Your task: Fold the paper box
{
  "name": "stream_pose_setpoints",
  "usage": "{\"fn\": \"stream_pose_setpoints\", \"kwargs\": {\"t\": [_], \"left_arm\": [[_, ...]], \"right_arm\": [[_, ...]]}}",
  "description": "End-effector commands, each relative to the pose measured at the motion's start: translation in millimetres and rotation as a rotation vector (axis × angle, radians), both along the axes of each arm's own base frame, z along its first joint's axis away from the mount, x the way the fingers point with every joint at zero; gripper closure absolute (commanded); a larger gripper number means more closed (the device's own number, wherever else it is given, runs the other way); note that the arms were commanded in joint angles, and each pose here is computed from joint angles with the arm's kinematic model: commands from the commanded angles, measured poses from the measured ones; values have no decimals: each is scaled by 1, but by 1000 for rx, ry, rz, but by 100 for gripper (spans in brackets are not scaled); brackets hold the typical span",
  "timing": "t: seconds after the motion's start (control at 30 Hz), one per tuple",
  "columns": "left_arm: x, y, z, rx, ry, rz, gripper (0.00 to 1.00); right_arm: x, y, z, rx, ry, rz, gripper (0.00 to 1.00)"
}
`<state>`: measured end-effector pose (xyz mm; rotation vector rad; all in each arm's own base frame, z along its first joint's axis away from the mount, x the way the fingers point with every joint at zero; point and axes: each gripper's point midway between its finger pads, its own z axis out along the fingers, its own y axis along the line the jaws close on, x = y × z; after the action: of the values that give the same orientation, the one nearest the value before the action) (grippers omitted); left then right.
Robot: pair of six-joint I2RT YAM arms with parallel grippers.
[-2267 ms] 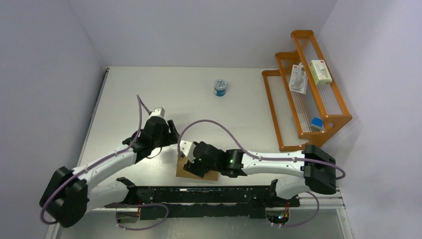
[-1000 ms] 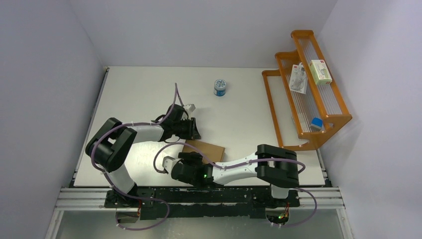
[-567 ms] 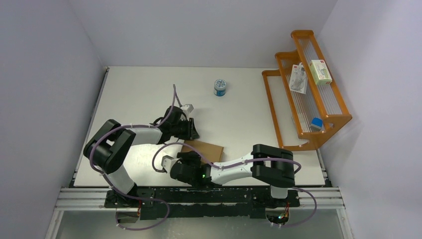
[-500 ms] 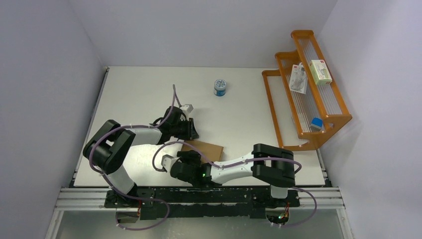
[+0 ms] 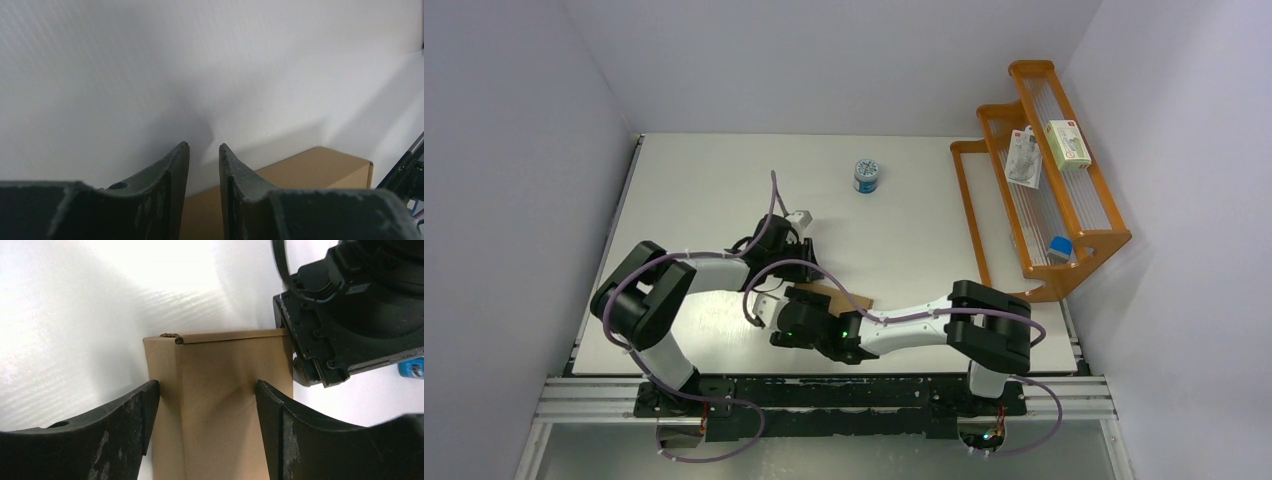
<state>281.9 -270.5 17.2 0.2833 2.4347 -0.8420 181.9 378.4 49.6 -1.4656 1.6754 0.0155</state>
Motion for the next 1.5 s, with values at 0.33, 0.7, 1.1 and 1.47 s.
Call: {"fn": "stream_pose_setpoints", "kwargs": {"t": [0.33, 0.7, 1.1, 1.47], "left_arm": [[-31, 38, -1, 86, 112, 87, 61], [-31, 80, 34, 156, -6, 262, 50], [-76, 105, 32, 61, 46, 380, 47], [-65, 122, 50, 71, -113, 418, 46]], "right_arm": [[5, 3, 46, 186, 47, -44, 25], [-16, -36, 32, 171, 205, -137, 23], [-14, -46, 20, 117, 272, -179, 23], [39, -36, 18, 157, 236, -206, 24]]}}
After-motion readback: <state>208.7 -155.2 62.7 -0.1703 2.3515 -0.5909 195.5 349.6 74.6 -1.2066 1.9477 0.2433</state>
